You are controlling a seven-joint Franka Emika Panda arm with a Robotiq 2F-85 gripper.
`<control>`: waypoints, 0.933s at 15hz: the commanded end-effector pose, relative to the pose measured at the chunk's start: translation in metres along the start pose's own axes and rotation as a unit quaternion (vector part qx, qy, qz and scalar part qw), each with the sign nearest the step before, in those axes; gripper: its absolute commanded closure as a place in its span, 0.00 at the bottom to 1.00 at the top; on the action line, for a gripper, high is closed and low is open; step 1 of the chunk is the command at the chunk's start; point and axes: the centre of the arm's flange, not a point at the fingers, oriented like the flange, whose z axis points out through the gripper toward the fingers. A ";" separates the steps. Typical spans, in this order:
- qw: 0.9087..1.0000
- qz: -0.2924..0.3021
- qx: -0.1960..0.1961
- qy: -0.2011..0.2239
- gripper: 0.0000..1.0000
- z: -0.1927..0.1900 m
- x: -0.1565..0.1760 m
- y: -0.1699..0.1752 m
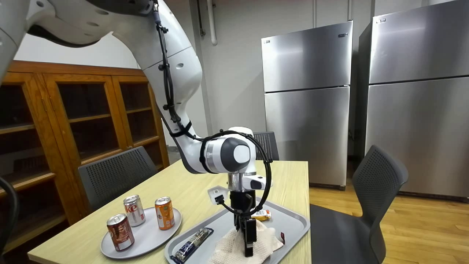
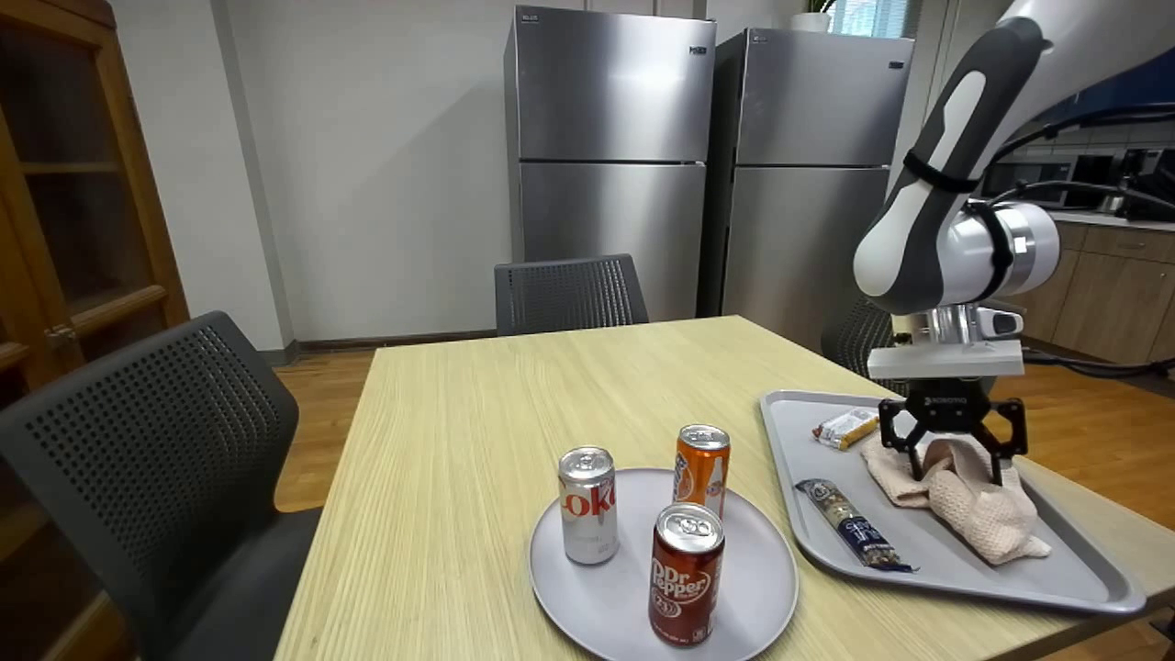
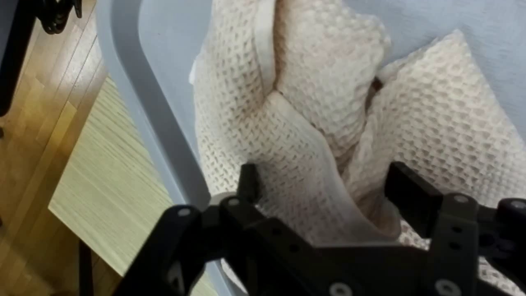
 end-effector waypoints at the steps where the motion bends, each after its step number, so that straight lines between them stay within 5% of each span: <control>1: 1.000 0.007 -0.001 -0.003 0.49 -0.008 -0.003 -0.005; 8: 1.000 -0.011 -0.001 0.002 1.00 -0.027 -0.029 -0.008; 14: 0.999 -0.038 0.021 0.030 0.98 -0.080 -0.064 -0.010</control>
